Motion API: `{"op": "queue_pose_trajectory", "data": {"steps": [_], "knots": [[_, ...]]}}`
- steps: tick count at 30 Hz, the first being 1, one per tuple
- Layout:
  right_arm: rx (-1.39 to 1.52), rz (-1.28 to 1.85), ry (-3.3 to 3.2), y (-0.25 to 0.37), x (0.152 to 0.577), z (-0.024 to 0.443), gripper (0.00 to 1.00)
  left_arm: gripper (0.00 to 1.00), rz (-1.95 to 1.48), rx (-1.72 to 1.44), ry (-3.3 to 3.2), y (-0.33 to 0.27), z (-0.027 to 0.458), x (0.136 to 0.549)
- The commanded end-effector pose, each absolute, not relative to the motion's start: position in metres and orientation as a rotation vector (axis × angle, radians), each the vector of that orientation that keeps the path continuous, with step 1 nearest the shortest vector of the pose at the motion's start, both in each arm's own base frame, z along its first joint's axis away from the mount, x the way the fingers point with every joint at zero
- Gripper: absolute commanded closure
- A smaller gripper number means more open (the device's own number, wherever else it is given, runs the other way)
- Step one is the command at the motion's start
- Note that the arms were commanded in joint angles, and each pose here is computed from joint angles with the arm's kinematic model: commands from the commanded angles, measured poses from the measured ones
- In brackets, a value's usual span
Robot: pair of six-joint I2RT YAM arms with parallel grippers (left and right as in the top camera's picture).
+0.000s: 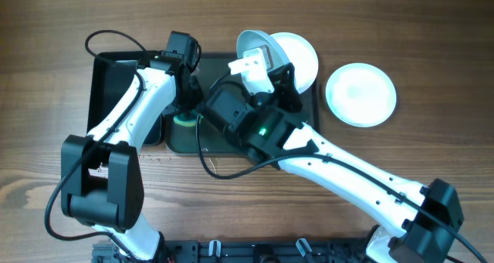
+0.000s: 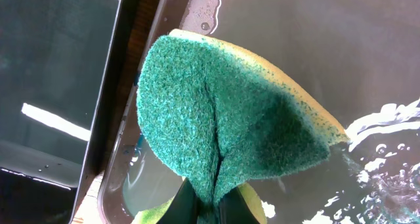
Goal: Clean dirty plates on tray and stack at the side
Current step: 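Lift the pale plate with the right gripper and carry it right, then stack the pale plate onto the first cleaned plate, release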
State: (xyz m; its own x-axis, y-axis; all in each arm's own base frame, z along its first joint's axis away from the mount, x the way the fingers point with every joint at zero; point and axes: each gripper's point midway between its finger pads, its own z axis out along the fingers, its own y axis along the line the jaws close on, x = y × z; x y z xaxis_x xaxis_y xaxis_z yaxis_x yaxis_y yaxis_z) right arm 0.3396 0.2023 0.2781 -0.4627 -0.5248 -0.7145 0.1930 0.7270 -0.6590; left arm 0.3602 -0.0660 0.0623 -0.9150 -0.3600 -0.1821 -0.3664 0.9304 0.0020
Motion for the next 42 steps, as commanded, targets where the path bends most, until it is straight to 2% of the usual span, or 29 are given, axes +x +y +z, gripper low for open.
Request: {"op": "queue_pose_trajectory", "data": {"steps": [1,6,10,17,26,33,36,39,42], "knots": [[-0.192,-0.948,1.735,0.193,0.327,0.313,0.96,0.96,0.010,-0.555,2.873,-0.069,0.077,0.367],[-0.222,-0.950,1.735,0.198,0.324,0.313,0.96,0.96,0.010,-0.555,2.873,-0.069,0.077,0.367],[-0.289,-0.843,1.847,0.208,0.329,0.291,0.96,0.96,0.010,-0.555,2.873,-0.069,0.077,0.367],[-0.380,-0.445,2.243,0.219,0.345,0.222,0.96,0.96,0.009,-0.555,2.873,-0.069,0.077,0.367],[-0.252,0.152,2.608,0.199,0.364,0.181,0.96,0.96,-0.031,-0.552,2.885,-0.074,0.077,0.366],[0.122,0.441,2.727,0.107,0.383,0.177,0.96,0.96,-0.061,-0.550,2.893,-0.077,0.076,0.365],[0.331,0.365,2.752,0.047,0.382,0.170,0.96,0.96,-0.061,-0.550,2.893,-0.077,0.076,0.365],[0.566,0.138,2.754,-0.028,0.372,0.163,0.96,0.96,-0.064,-0.549,2.889,-0.078,0.077,0.366],[0.702,0.011,2.732,-0.072,0.364,0.160,0.95,0.96,-0.067,-0.548,2.884,-0.078,0.077,0.368]]}}
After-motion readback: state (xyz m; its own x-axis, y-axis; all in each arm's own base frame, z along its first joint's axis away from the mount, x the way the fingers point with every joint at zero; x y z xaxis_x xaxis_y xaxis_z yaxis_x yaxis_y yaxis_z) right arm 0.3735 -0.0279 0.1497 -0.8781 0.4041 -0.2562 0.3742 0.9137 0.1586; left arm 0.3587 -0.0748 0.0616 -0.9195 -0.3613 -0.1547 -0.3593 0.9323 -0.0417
